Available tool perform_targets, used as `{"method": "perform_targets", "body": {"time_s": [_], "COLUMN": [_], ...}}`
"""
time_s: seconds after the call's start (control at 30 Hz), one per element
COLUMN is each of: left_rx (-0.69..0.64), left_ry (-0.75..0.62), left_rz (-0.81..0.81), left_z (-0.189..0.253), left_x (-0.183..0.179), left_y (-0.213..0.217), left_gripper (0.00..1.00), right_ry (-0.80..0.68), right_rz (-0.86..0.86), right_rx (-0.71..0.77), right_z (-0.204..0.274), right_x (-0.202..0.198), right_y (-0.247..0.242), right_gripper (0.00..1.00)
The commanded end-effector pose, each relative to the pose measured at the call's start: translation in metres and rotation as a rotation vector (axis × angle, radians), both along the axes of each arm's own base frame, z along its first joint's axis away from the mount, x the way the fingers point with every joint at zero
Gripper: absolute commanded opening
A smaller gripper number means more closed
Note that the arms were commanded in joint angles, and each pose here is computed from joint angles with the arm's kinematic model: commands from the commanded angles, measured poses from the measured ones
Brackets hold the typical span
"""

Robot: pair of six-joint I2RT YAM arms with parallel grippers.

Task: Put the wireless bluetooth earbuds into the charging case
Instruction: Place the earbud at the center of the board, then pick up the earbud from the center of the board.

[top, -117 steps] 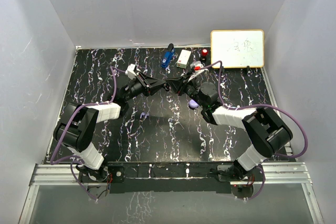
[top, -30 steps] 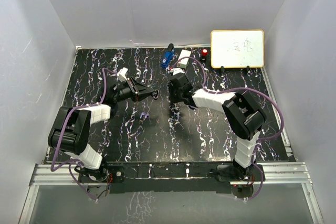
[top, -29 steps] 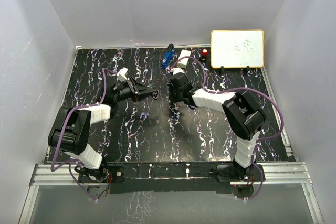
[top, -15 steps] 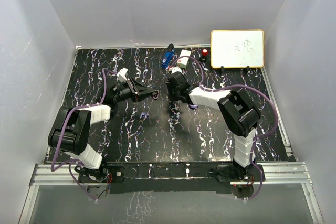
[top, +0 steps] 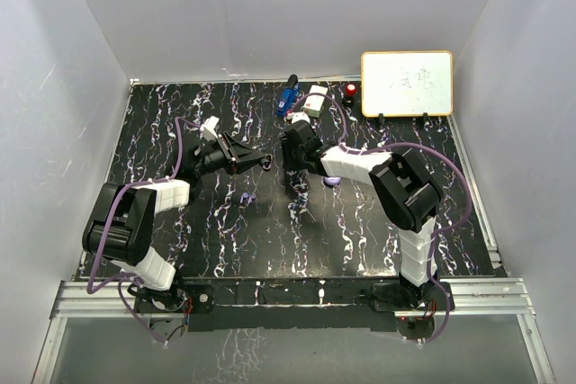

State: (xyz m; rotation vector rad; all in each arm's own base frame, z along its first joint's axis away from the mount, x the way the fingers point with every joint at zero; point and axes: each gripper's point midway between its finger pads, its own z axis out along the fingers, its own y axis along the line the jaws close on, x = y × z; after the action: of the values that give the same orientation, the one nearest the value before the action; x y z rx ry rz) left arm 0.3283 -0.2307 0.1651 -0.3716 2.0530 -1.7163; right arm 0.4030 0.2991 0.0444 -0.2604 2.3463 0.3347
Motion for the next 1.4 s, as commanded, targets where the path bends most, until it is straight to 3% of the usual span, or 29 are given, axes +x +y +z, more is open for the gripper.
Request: {"method": "perform_targets", "body": {"time_s": [0.0, 0.13, 0.37, 0.93, 1.37], "left_rx": [-0.025, -0.029, -0.035, -0.045, -0.044], "left_ry": [-0.064, -0.074, -0.084, -0.065, -0.060], "left_rz": [-0.022, -0.003, 0.033, 0.061, 0.065], "left_z": [0.023, 0.028, 0.033, 0.028, 0.027], "left_x": [-0.004, -0.003, -0.003, -0.004, -0.004], "left_y": [-0.001, 0.004, 0.012, 0.020, 0.021], "left_gripper": [0.00, 0.00, 0.00, 0.00, 0.00], "right_ry": [-0.075, -0.115, -0.119, -0.085, -0.032], "right_rz": [-0.009, 0.025, 0.092, 0.166, 0.169], "right_rx": [0.030, 0.020, 0.038, 0.015, -0.029], "right_z": [0.028, 0.041, 0.046, 0.035, 0.020], "right_x": [0.016, 0.018, 0.015, 0.019, 0.018], "right_y": [0.008, 0.008, 0.017, 0.031, 0.028], "right_gripper": [0.40, 0.45, 0.45, 0.34, 0.34]}}
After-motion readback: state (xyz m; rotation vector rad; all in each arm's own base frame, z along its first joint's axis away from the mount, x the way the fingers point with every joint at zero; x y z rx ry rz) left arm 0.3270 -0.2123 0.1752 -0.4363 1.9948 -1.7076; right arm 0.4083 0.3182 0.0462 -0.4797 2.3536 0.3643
